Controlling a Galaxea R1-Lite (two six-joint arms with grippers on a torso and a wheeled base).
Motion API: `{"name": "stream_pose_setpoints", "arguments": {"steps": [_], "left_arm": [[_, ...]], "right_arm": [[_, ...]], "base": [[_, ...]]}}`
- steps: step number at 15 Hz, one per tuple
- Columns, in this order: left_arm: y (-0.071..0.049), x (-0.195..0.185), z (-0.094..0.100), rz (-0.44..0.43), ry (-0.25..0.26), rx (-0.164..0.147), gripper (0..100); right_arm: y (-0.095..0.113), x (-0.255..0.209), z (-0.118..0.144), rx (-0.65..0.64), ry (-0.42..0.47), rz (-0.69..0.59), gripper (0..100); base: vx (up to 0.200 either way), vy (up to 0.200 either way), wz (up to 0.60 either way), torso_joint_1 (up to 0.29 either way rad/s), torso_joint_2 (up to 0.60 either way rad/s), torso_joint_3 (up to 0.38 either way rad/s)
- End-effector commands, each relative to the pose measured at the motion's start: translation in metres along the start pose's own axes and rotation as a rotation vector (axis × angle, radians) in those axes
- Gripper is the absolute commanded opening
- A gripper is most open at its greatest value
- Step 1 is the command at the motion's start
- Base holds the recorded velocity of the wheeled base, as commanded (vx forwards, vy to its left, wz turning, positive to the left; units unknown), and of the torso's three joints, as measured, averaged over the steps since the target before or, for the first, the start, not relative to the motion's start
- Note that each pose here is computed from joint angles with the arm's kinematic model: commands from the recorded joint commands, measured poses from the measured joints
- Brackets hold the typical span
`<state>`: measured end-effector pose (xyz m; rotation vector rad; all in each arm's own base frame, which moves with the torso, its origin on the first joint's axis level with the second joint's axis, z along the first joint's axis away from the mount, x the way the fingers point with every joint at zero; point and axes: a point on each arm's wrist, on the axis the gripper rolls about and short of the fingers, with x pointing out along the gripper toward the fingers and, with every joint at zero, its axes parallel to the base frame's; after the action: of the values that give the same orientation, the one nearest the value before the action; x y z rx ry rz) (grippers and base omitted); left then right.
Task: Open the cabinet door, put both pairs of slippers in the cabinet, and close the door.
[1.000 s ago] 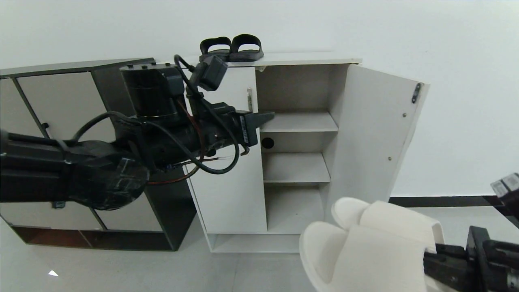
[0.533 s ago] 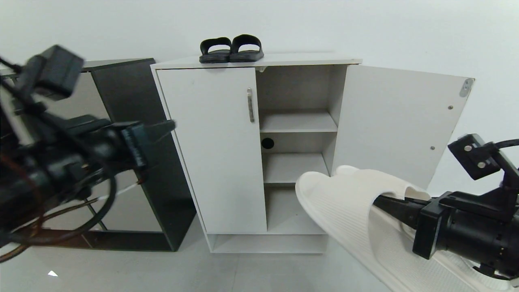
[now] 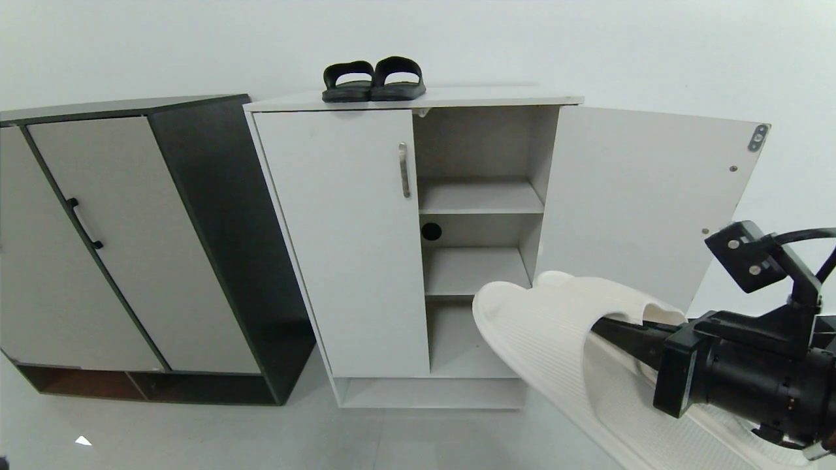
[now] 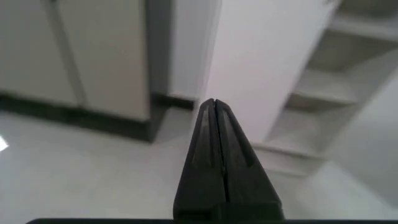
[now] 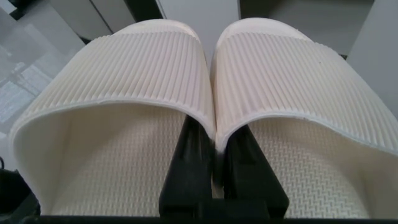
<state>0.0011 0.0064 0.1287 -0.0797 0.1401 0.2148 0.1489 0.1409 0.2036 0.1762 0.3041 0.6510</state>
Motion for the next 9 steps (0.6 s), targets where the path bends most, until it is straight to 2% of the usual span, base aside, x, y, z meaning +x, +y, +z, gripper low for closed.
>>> {"name": "stream_pose_setpoints", "arguments": {"steps": [1,2,4,5,8,9], "left_arm": [[0.008,-0.018,-0.047,0.102,-0.083,-0.006,0],[0.008,-0.019,-0.048,0.017,-0.123,0.003,0],[0.002,-0.017,-0.056,-0.214,-0.137,0.063,0],[0.001,-0.017,-0.056,-0.257,-0.135,0.068,0],[0.002,-0.017,-0.056,-0.251,-0.139,0.084,0],[0.002,-0.017,-0.056,-0.246,-0.138,0.073,0]], "right_arm": [[-0.001,-0.001,-0.002,-0.001,0.007,-0.001,0],[-0.001,-0.004,-0.003,0.000,0.002,0.000,0],[-0.001,-0.007,-0.001,-0.004,-0.010,0.002,0],[-0.001,-0.009,0.000,-0.005,-0.017,0.006,0],[0.000,0.000,-0.005,-0.035,0.019,-0.001,0],[-0.002,0.014,-0.011,-0.033,0.053,-0.038,0]], "base": [[0.000,0.000,0.00,0.000,0.00,0.000],[0.000,0.000,0.00,0.000,0.00,0.000],[0.000,0.000,0.00,0.000,0.00,0.000],[0.000,0.000,0.00,0.000,0.00,0.000],[0.000,0.000,0.00,0.000,0.00,0.000],[0.000,0.000,0.00,0.000,0.00,0.000]]}}
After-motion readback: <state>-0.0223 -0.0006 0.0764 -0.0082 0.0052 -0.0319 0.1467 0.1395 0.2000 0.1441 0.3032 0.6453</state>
